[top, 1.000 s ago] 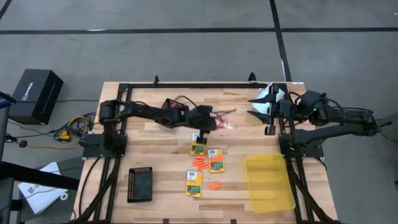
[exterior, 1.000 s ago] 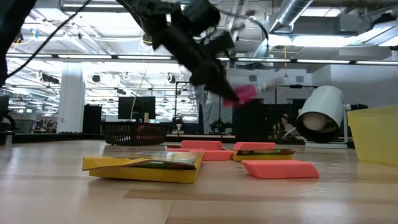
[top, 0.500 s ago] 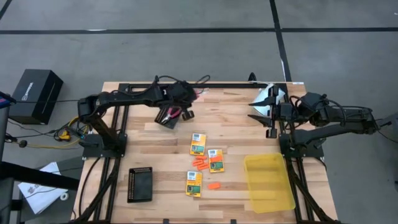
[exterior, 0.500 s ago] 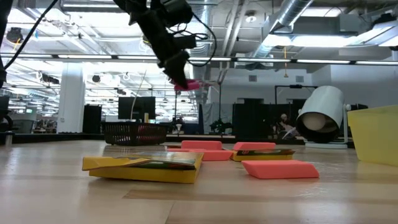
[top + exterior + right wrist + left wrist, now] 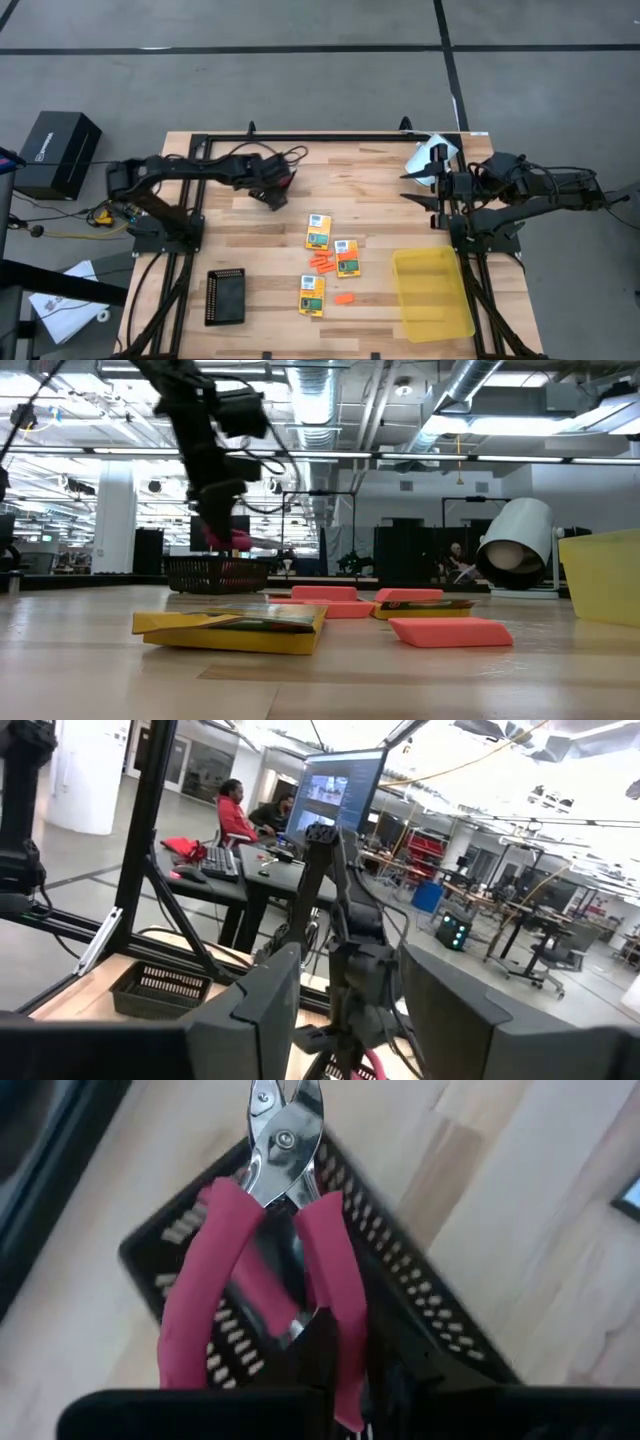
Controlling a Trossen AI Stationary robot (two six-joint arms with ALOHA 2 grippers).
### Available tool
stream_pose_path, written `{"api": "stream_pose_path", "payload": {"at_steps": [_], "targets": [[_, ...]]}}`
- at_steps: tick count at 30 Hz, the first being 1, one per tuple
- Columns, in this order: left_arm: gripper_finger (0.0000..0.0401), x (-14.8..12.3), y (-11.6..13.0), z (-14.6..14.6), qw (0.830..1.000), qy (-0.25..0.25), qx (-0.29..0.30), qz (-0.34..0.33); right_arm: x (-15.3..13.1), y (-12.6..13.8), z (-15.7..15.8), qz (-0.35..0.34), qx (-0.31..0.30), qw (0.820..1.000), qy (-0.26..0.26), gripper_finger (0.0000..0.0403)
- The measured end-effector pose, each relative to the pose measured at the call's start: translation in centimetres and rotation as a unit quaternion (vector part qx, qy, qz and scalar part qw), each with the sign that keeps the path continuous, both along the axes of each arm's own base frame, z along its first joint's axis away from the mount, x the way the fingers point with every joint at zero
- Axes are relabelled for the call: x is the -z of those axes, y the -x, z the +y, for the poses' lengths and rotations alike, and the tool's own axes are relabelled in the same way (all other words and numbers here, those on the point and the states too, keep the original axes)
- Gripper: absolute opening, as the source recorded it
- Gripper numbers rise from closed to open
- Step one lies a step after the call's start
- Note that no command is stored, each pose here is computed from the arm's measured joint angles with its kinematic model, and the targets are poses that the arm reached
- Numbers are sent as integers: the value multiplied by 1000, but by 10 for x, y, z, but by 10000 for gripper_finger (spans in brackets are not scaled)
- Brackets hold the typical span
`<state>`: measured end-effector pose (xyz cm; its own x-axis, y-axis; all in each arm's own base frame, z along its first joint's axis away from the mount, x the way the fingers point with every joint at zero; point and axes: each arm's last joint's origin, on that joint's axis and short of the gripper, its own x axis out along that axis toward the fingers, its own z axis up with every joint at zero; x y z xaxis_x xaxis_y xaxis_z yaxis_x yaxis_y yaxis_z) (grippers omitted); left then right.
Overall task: Pick & Place School Supplies
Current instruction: Put the pink hole puncher into the top black basket
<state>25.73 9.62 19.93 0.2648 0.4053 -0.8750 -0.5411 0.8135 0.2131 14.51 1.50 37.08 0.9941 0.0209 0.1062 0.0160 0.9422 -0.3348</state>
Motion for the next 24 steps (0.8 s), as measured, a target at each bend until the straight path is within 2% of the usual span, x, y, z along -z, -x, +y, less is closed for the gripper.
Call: {"api": "stream_pose_path", "payload": {"at_steps": [7,11,14,21,24], "targets": [[27,-3,44,-15,996,7,-44,-79,-2,0,0,-10,1,1000,5,166],[27,0,54,-21,993,23,-48,-101,-3,0,0,-18,1,1000,4,165],[27,5,53,-23,994,31,-43,-100,-3,-4,1,-21,1,1000,4,163],[27,17,35,-20,990,52,-29,-127,-2,-10,1,-17,0,1000,4,163],[27,28,30,-17,992,57,-35,-111,-2,-11,1,-17,0,1000,4,164]]}}
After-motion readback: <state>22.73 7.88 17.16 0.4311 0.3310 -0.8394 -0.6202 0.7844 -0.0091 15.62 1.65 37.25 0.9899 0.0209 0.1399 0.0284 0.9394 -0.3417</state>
